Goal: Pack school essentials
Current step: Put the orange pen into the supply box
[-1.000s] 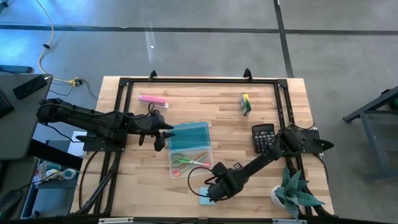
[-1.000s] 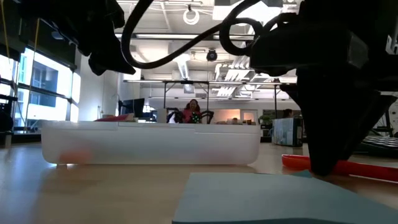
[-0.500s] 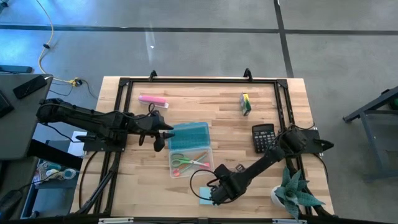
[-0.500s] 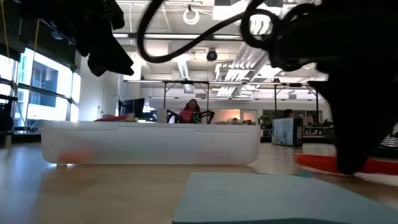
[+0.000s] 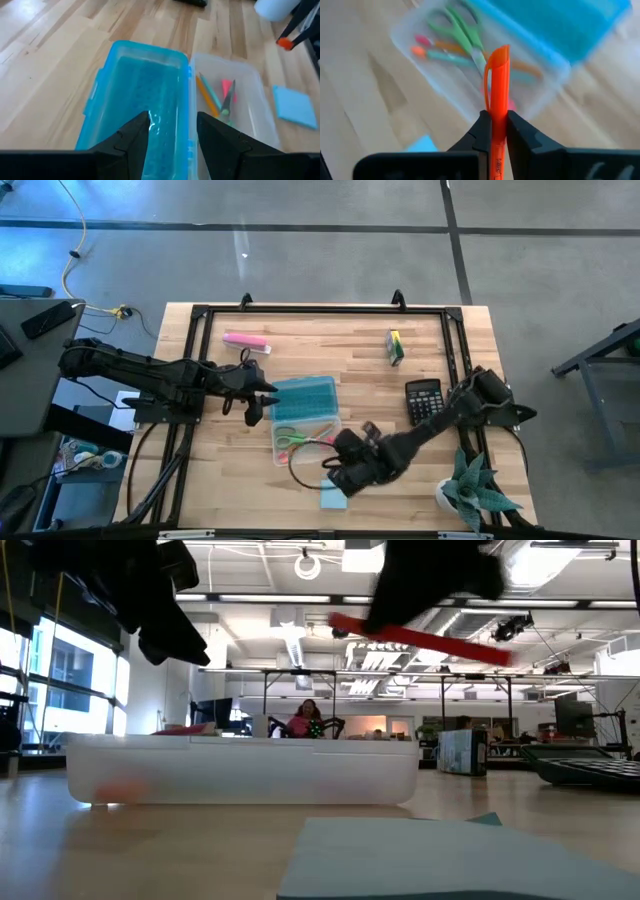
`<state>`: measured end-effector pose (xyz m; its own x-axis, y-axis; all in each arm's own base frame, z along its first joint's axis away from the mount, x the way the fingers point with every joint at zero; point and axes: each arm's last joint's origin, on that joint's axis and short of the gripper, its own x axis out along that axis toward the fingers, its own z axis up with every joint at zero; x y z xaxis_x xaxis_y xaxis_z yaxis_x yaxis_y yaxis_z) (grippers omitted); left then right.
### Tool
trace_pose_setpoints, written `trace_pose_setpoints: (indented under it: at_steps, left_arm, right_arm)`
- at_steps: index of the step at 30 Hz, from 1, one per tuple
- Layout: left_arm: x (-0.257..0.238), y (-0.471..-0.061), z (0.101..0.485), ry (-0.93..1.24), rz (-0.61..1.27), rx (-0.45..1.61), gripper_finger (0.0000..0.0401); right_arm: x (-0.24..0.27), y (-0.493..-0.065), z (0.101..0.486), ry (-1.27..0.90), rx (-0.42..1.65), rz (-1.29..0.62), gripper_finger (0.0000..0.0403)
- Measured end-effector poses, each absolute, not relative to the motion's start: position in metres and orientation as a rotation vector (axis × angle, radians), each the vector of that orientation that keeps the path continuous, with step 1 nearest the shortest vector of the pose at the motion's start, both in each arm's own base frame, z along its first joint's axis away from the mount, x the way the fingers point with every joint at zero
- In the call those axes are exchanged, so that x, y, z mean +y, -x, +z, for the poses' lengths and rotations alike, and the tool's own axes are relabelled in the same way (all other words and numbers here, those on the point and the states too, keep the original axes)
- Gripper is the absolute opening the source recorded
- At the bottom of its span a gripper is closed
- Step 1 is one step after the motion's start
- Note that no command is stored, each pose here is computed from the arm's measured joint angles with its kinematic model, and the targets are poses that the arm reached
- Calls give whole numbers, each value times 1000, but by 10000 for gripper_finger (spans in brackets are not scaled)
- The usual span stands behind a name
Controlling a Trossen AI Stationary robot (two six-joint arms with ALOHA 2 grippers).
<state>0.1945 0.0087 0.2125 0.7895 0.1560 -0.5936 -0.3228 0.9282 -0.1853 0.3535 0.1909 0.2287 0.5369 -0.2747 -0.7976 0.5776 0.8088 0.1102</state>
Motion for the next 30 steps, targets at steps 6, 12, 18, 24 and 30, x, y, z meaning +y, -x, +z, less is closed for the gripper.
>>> trace_pose_setpoints:
  at_steps: [6, 12, 18, 24, 30]
  left_arm:
    - [9, -191, 208, 236, 253, 668, 156]
    - [9, -190, 206, 199, 243, 700, 156]
    - [9, -189, 206, 189, 244, 711, 156]
    - [9, -189, 206, 187, 243, 708, 156]
    - [9, -189, 206, 179, 241, 709, 156]
  right_arm:
    - [154, -393, 235, -314, 811, -347, 21]
    - [124, -406, 236, -268, 834, -298, 21]
    - [114, -418, 224, -272, 868, -195, 37]
    - [114, -424, 204, -268, 927, -160, 46]
    - [114, -425, 193, -248, 969, -169, 48]
